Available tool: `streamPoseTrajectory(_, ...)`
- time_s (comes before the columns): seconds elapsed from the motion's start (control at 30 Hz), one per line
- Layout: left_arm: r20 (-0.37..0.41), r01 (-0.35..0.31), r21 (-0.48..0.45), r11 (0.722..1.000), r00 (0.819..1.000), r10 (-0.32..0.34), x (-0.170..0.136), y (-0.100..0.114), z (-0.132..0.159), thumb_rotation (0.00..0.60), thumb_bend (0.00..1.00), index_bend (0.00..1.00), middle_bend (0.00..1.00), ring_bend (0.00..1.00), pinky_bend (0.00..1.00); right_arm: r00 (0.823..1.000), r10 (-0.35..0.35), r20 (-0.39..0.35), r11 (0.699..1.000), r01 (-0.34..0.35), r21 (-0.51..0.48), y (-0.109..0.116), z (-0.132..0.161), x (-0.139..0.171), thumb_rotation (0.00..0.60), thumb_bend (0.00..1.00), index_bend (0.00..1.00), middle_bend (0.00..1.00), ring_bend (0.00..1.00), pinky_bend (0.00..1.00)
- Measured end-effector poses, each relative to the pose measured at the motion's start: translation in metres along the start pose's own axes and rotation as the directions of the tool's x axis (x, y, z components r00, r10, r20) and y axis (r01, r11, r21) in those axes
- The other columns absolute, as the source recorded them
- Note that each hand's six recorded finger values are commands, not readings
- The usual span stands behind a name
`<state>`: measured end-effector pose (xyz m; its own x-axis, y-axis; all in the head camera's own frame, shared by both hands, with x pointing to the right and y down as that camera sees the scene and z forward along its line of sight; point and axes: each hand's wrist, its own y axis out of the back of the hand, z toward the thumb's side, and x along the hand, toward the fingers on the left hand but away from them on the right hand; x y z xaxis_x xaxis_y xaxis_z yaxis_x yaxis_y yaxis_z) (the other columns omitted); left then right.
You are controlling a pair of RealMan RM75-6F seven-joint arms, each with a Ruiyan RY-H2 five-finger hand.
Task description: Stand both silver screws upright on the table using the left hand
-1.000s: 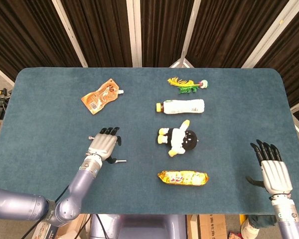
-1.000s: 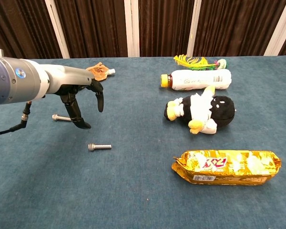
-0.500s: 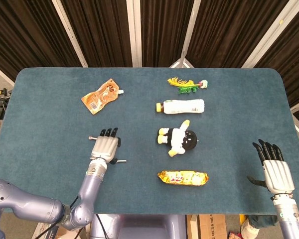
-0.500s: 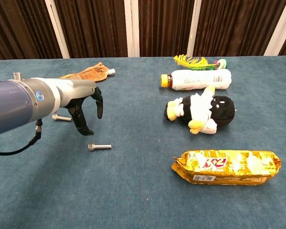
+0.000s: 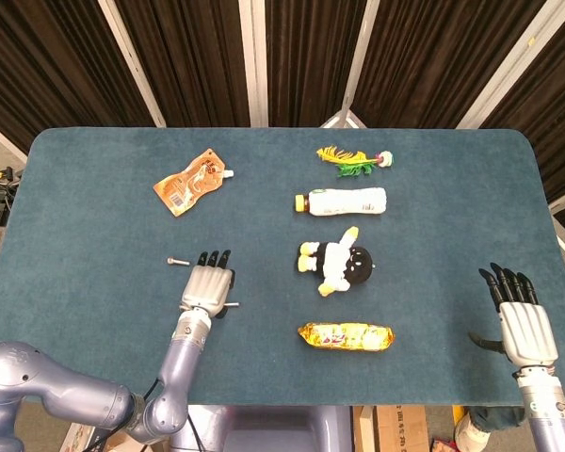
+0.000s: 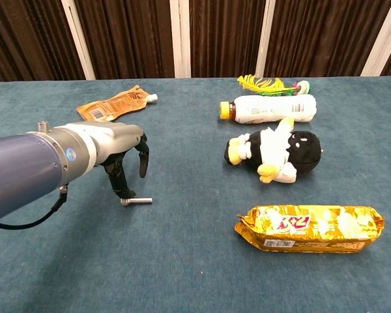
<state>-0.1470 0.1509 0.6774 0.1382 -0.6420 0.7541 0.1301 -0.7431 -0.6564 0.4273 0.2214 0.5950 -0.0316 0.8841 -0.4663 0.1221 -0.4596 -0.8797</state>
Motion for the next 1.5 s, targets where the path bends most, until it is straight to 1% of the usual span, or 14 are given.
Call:
streamPoseTrajectory(0.13, 0.002, -0.002, 0.0, 1.0, 1.0, 0.002, 0.001, -0.002, 0.003, 0.6, 0.41, 0.45, 0.0, 0.0, 0.0, 1.0, 0.001, 0.001, 1.0, -0.001, 0.001, 0.0, 0.0, 0.0, 0.6, 0.0, 0.12, 0.05, 0.01, 0.0)
streamPoseTrajectory(0.37, 0.012, -0.03, -0.013, 0.999, 0.999, 0.031, 0.005, -0.007, 0.009, 0.6, 0.42, 0.47, 0.0, 0.0, 0.0, 1.0, 0.0, 0.007, 1.0, 0.0, -0.004, 0.0, -0.002, -0.001, 0.6, 0.0, 0.12, 0.05, 0.01, 0.0)
streamPoseTrajectory(0.63, 0.009, -0.029, -0.006, 1.0, 1.0, 0.029, 0.008, -0.015, 0.011, 0.6, 0.43, 0.47, 0.0, 0.0, 0.0, 1.0, -0.002, 0.013, 1.0, 0.002, -0.01, 0.001, -0.003, -0.002, 0.6, 0.0, 0.12, 0.05, 0.01, 0.0)
streamPoseTrajectory(0.83, 0.025, -0.033, -0.017, 0.999, 0.999, 0.034, 0.008, -0.019, 0.018, 0.6, 0.43, 0.47, 0.0, 0.0, 0.0, 1.0, -0.003, 0.015, 1.0, 0.003, -0.011, 0.001, -0.004, -0.002, 0.6, 0.0, 0.12, 0.05, 0.01, 0.0)
streamPoseTrajectory(1.13, 0.033, -0.025, 0.009, 1.0, 0.999, 0.024, 0.007, -0.029, 0.026, 0.6, 0.43, 0.49, 0.0, 0.0, 0.0, 1.0, -0.005, 0.022, 1.0, 0.006, -0.02, 0.002, -0.006, -0.003, 0.6, 0.0, 0.12, 0.05, 0.01, 0.0)
streamPoseTrajectory(1.5, 0.017, -0.083, 0.049, 0.995, 0.996, 0.083, 0.009, -0.025, 0.024, 0.6, 0.43, 0.49, 0.0, 0.0, 0.0, 0.999, -0.009, 0.033, 1.0, 0.01, -0.029, 0.003, -0.008, -0.004, 0.6, 0.0, 0.12, 0.05, 0.01, 0.0)
